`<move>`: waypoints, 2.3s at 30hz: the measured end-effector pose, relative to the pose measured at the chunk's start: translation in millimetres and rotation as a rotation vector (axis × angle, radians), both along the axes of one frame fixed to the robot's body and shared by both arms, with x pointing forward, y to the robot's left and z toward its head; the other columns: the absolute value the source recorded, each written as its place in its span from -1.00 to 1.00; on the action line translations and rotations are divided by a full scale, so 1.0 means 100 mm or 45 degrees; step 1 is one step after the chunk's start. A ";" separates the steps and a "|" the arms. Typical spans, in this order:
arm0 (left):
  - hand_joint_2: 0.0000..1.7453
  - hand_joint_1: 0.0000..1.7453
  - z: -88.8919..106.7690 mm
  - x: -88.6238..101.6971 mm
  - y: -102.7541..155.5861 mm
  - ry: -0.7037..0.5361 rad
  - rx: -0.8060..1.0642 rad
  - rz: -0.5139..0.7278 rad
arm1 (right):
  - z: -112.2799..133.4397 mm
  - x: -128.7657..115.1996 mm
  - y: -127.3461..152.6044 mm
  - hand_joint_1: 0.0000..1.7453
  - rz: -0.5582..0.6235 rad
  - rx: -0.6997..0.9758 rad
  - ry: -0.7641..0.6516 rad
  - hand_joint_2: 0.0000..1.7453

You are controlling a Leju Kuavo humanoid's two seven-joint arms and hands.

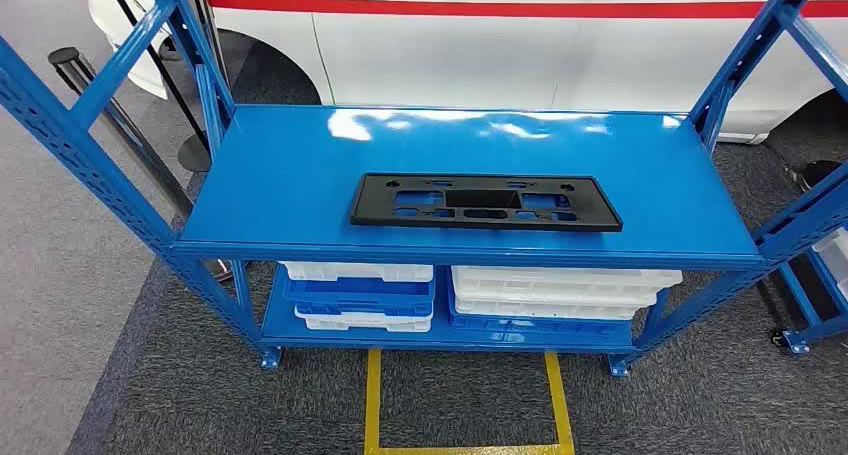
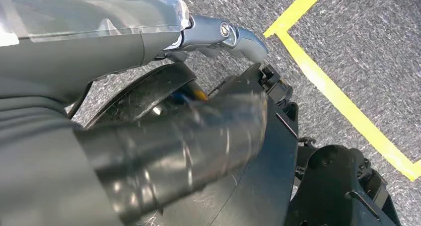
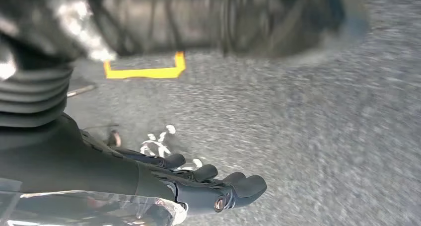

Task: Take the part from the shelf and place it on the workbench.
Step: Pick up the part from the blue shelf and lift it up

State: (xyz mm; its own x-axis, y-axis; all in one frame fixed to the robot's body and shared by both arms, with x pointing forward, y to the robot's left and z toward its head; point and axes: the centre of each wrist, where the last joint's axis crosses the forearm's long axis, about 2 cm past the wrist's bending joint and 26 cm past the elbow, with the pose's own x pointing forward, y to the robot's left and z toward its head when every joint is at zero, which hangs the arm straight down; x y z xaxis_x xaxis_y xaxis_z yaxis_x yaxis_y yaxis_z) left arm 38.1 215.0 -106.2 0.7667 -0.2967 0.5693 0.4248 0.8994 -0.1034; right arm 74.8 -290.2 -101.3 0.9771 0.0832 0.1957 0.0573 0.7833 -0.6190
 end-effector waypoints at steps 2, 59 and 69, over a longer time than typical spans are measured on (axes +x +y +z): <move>-1.00 -1.00 0.00 0.00 0.00 0.000 0.000 -0.001 | 0.01 0.03 -0.01 -1.00 -0.002 -0.008 -0.033 -1.00; -1.00 -1.00 0.00 0.02 -0.01 -0.055 -0.064 -0.009 | 2.46 1.95 2.04 -1.00 1.556 -0.011 -2.479 1.00; -1.00 -1.00 0.00 0.02 -0.02 -0.065 -0.080 -0.016 | 2.53 1.82 2.39 -1.00 1.832 0.312 -2.467 1.00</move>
